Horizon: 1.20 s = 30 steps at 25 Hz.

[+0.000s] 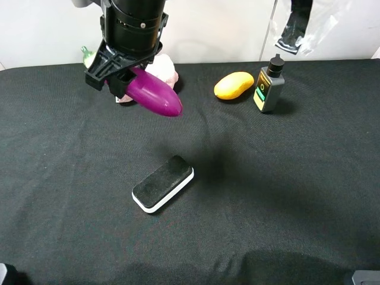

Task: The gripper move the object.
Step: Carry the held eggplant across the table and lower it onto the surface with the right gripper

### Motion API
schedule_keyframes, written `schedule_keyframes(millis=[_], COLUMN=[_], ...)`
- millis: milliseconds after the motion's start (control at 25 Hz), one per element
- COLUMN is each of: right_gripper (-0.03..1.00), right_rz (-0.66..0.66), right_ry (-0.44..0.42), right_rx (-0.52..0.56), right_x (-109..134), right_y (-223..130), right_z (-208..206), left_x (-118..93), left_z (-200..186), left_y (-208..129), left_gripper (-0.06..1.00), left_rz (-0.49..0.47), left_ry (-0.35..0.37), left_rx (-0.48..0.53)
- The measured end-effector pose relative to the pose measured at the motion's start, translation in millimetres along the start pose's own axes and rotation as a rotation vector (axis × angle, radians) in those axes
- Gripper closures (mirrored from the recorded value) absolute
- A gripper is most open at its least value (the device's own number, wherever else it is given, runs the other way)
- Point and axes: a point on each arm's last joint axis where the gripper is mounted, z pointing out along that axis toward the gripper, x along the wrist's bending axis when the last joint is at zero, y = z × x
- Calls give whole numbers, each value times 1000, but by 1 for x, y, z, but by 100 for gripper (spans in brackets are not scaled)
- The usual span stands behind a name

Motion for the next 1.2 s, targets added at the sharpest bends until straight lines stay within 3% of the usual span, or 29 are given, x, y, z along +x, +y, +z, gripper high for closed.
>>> schedule_keyframes(millis=[400, 760, 1200], right_gripper=[59, 59, 59], right_rz=[44, 66, 64], right_ry=[6, 96, 122], right_rx=[-28, 18, 55], right_x=[-10, -7, -8], right_y=[1, 0, -6], right_z=[4, 61, 114], left_x=[0, 0, 0], left_z=[0, 0, 0], left_y=[0, 0, 0], left_gripper=[24, 24, 24], left_rz=[0, 0, 0], left_ry=[0, 0, 0], left_rx=[0, 0, 0])
